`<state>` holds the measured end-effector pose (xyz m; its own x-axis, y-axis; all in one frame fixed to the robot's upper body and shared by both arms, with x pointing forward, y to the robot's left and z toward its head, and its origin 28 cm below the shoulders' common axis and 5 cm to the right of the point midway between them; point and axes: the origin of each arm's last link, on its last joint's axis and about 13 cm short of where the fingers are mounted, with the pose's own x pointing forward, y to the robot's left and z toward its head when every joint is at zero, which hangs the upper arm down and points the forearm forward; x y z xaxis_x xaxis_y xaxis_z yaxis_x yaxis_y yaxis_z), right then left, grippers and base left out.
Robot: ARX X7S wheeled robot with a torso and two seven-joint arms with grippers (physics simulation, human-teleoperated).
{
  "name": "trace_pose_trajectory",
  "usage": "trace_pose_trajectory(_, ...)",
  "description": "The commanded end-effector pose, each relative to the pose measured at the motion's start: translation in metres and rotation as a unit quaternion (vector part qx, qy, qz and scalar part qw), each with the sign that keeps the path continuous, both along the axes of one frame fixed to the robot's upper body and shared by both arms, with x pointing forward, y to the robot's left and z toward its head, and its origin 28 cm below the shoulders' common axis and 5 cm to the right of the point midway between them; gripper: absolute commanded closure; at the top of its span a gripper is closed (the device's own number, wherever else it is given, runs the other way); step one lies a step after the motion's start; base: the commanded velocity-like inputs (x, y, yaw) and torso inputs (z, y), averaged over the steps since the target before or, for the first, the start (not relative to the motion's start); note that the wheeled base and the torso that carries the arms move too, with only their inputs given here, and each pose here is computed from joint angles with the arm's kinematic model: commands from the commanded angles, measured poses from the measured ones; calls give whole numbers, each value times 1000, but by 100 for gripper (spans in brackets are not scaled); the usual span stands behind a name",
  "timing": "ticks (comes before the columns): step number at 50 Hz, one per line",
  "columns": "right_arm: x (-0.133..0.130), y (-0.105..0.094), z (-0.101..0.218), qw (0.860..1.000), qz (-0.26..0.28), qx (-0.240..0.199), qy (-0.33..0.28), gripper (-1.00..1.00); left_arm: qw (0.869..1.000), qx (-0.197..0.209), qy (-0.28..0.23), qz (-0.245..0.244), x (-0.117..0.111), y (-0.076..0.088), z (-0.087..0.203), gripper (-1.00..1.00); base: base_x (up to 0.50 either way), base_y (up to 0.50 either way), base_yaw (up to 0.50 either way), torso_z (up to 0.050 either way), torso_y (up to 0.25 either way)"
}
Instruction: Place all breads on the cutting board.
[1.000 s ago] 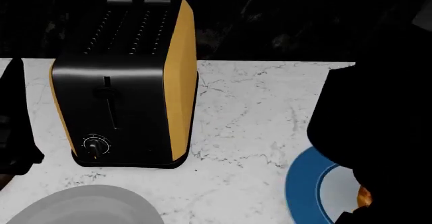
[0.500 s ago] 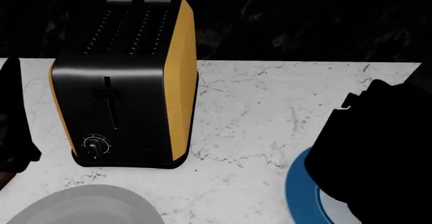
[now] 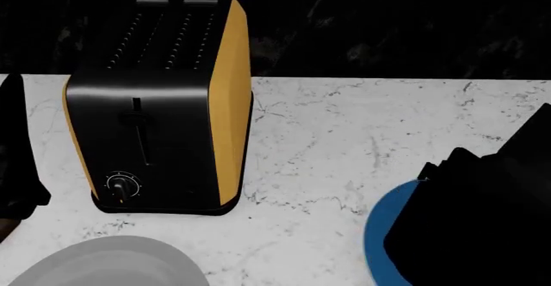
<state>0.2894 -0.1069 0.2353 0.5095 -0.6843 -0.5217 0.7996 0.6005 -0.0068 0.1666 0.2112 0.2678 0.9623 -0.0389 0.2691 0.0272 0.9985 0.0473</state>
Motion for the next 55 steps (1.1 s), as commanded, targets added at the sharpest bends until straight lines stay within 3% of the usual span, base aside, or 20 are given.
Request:
trace_pose_trajectory(1, 6, 6, -4, 999, 25, 22, 3, -100, 1000, -2, 1, 4, 1, 1, -1, -100, 0, 0, 0, 0, 0)
trace_pose_trajectory(14, 13, 13, 0, 998, 44, 39, 0, -100, 1000, -2, 2, 5, 2, 1, -1, -100, 0, 0, 0, 0, 0)
trace_pose_trajectory(37, 9, 3, -15, 998, 18, 52, 22, -100, 1000, -3, 5, 8, 5, 2, -4, -100, 0, 0, 0, 0, 0)
trace_pose_trajectory(55, 13, 14, -38, 995, 33, 82, 49, -100, 1000, -3, 5, 7, 4, 3, -5, -100, 0, 0, 0, 0, 0)
